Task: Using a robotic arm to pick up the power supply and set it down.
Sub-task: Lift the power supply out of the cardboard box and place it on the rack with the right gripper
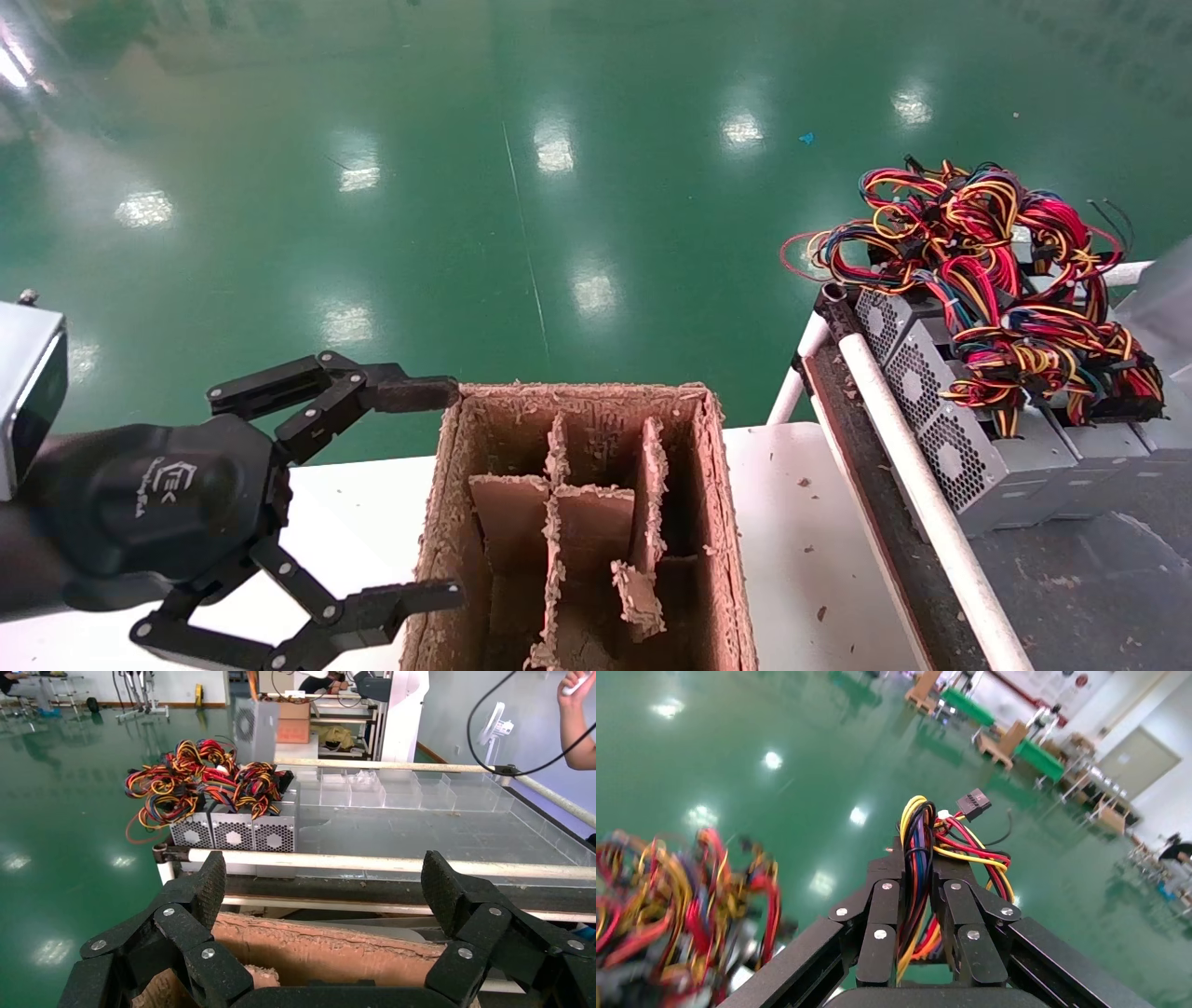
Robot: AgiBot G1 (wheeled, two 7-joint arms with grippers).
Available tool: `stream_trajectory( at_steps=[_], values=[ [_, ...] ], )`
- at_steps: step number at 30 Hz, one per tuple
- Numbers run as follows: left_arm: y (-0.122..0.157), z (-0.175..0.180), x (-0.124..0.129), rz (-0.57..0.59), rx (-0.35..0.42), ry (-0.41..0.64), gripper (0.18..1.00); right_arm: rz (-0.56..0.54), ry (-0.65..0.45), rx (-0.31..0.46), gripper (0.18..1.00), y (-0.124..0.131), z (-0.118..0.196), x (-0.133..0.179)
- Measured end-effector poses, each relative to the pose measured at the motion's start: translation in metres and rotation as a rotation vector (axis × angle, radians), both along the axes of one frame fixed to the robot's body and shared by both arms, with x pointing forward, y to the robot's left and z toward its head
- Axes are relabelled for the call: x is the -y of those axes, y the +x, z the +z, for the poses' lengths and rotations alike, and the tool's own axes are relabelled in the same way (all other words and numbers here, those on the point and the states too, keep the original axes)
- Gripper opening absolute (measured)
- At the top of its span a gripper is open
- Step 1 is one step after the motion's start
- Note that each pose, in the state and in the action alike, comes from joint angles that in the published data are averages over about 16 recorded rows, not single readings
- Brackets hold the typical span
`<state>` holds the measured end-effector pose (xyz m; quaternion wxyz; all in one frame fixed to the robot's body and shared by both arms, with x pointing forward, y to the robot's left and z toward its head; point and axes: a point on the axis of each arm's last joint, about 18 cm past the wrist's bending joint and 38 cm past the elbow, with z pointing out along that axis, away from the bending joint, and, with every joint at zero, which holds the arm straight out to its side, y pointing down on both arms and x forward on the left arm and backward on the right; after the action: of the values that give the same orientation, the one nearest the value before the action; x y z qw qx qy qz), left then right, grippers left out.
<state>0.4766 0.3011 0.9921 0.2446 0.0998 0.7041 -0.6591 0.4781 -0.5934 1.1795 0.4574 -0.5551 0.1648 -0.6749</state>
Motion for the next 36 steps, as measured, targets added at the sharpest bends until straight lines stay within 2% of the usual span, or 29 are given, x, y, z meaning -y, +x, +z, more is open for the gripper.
stream_trajectory(
  at_steps=[7,16,24,36],
  values=[
    [0.000,0.000,0.000,0.000,0.000,0.000,1.001,-0.006,-0.005,-0.023,0.247,-0.025,-0.035,0.022],
    [0.000,0.000,0.000,0.000,0.000,0.000,1.001,0.028,-0.017,-0.030,0.247,-0.062,-0.052,0.027],
    [0.000,0.000,0.000,0.000,0.000,0.000,1.001,0.095,-0.029,-0.078,0.247,-0.085,-0.055,0.011],
    [0.000,0.000,0.000,0.000,0.000,0.000,1.001,0.174,-0.074,-0.164,0.247,-0.110,-0.057,-0.030]
  ],
)
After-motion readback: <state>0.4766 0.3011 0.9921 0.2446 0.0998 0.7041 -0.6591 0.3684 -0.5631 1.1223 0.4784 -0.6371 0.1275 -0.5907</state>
